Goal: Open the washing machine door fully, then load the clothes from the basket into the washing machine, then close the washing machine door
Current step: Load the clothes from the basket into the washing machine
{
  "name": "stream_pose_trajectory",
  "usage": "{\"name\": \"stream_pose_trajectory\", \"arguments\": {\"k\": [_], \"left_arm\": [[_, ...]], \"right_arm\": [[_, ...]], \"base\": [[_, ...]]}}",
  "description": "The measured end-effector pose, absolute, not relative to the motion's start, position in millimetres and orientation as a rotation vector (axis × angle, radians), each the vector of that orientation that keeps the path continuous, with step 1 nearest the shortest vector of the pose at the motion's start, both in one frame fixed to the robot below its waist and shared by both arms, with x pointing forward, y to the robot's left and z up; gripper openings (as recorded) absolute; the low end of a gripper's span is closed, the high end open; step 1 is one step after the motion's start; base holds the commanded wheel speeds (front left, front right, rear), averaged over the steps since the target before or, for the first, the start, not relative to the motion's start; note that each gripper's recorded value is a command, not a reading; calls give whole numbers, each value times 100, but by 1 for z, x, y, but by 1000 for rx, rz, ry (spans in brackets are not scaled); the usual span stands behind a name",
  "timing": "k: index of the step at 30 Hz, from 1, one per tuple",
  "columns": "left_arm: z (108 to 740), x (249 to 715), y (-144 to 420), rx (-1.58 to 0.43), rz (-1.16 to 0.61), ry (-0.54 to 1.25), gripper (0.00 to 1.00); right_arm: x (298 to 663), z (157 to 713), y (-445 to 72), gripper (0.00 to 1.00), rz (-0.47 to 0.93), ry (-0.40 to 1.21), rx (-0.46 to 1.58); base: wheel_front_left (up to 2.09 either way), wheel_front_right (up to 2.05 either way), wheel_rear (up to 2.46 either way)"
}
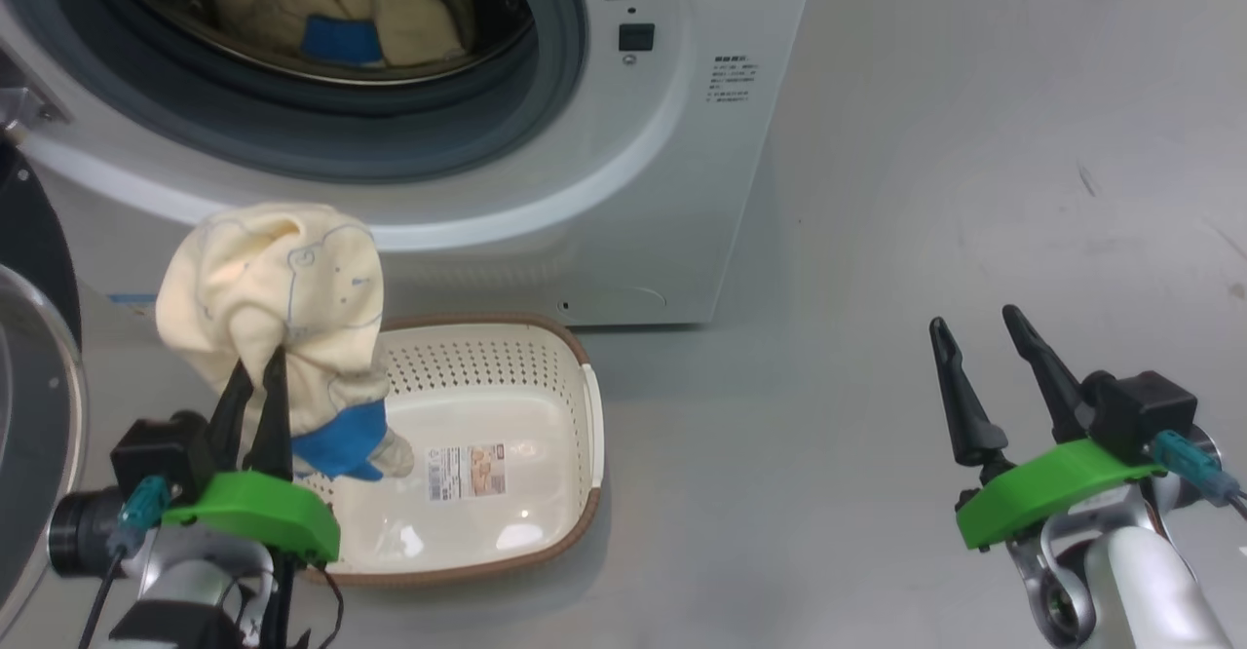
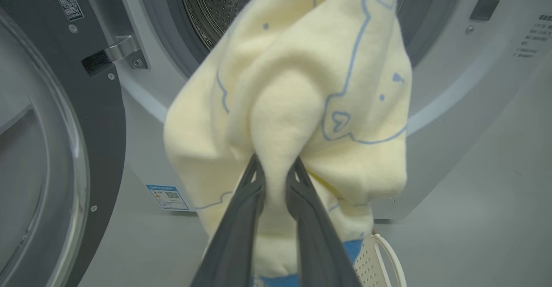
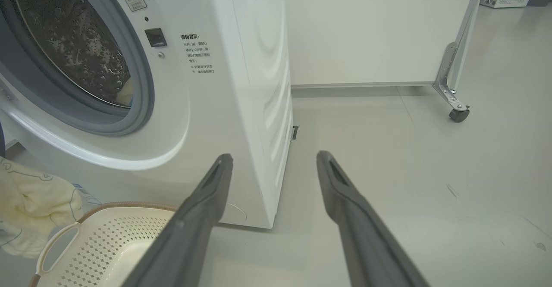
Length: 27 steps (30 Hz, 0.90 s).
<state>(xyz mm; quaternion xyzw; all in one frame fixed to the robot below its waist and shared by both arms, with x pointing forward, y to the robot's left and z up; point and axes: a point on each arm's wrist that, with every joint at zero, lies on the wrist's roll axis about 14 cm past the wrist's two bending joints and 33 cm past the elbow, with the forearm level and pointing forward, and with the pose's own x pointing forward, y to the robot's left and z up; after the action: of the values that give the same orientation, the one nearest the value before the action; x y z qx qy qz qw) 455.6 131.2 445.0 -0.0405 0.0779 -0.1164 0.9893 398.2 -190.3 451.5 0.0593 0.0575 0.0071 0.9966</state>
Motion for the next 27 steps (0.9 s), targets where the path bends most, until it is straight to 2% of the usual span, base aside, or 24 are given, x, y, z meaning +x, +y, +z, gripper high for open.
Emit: {"name": "stream_pose_trajectory", "arguments": {"k": [11,27], "left_arm": [[477,404,143,-79,-194,88,0],[496,375,148,-70,-179,53,0]], "right_arm": [[373,478,-180,100,49,69,105],[346,492,-179,100,54,53,90]], "base": [[0,0,0],[0,0,0]]}}
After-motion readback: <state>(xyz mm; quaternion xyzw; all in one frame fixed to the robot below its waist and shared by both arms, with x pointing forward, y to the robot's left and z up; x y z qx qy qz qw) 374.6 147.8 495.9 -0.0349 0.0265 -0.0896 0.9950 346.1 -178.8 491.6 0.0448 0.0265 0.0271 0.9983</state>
